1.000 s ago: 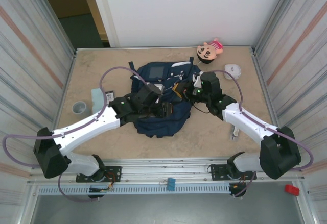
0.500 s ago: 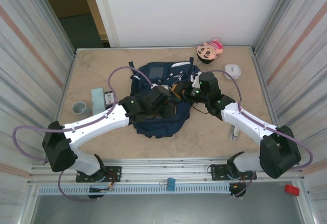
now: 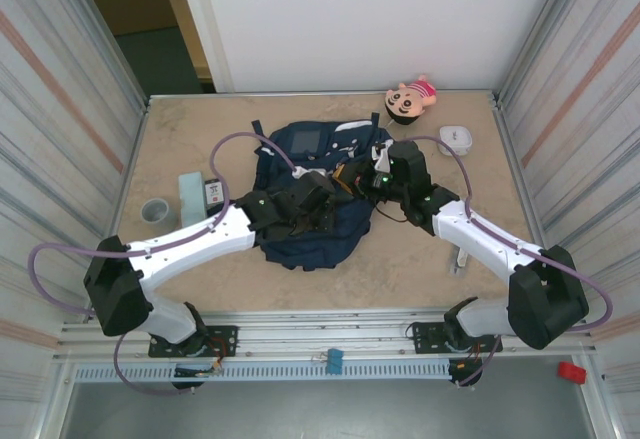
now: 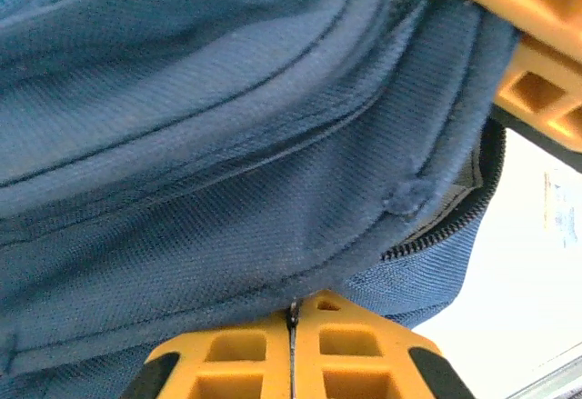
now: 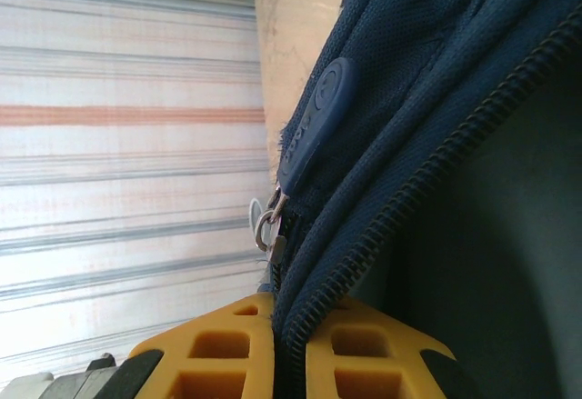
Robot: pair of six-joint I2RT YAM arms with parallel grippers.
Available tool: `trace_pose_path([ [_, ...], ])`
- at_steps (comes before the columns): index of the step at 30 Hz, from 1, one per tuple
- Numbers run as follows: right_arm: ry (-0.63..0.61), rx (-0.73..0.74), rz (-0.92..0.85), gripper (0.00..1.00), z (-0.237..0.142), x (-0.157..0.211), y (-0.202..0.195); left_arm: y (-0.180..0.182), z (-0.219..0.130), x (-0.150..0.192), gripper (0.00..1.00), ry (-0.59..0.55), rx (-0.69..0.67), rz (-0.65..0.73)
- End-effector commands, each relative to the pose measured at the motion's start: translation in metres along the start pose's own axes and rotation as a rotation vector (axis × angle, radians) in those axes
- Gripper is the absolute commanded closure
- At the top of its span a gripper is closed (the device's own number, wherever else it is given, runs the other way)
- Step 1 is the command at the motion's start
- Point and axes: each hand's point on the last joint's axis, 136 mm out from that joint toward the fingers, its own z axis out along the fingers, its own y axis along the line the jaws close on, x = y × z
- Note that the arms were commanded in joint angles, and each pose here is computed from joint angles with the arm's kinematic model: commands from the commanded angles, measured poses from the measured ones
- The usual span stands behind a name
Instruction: Pack the student bag
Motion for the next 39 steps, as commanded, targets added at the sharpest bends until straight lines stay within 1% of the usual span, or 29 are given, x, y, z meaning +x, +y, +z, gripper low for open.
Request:
trace_pose_path([
  [1,0.016,-0.138,-0.096,1.00,-0.006,0.003,0.049,0.016,-0.005,-0.005,1.00,-0.047,-0.049,-0.019],
  [6,0.017,-0.122,-0.103,1.00,-0.009,-0.004,0.043,0.027,-0.009,0.000,1.00,-0.029,-0.077,-0.009],
  [13,0.000,-0.076,-0.104,1.00,-0.030,-0.041,0.019,0.058,-0.026,0.010,1.00,-0.023,-0.110,0.017],
  [16,0.021,-0.088,-0.094,1.00,-0.032,-0.050,0.019,0.061,-0.029,0.010,1.00,-0.037,-0.074,0.047],
  [18,0.038,-0.097,-0.100,1.00,-0.030,-0.049,0.022,0.054,-0.029,0.007,1.00,-0.056,-0.005,0.075],
  [19,0.043,-0.102,-0.103,0.98,-0.030,-0.047,0.025,0.046,-0.028,0.003,1.00,-0.066,0.050,0.076],
  [20,0.043,-0.101,-0.100,0.88,-0.029,-0.045,0.026,0.037,-0.028,-0.003,1.00,-0.082,0.107,0.070],
  [22,0.019,-0.086,-0.088,0.61,-0.028,-0.040,0.024,0.023,-0.029,-0.013,1.00,-0.108,0.184,0.063],
  [23,0.007,-0.074,-0.079,0.52,-0.027,-0.034,0.021,0.017,-0.029,-0.016,1.00,-0.117,0.210,0.070],
  [25,-0.013,-0.049,-0.032,0.44,-0.022,-0.022,0.013,0.006,-0.030,-0.022,1.00,-0.129,0.251,0.078],
  [30,-0.064,-0.034,0.048,0.40,-0.009,-0.003,-0.001,-0.008,-0.032,-0.027,1.00,-0.139,0.317,0.077],
  [33,-0.072,-0.035,0.050,0.40,0.001,0.002,0.000,-0.012,-0.032,-0.026,1.00,-0.131,0.336,0.074],
  [34,-0.072,-0.032,0.051,0.41,0.005,0.003,0.000,-0.011,-0.031,-0.024,1.00,-0.125,0.335,0.074],
  [35,-0.070,-0.029,0.049,0.44,0.007,0.003,0.000,-0.011,-0.031,-0.024,1.00,-0.124,0.335,0.071],
  [36,-0.065,-0.026,0.041,0.55,0.009,0.003,0.000,-0.011,-0.032,-0.024,1.00,-0.127,0.334,0.073],
  [37,-0.057,-0.018,0.035,0.68,0.009,0.003,-0.001,-0.008,-0.031,-0.023,1.00,-0.125,0.320,0.073],
  [39,-0.045,-0.005,0.016,0.84,0.005,0.000,-0.005,0.002,-0.029,-0.021,1.00,-0.122,0.272,0.073],
])
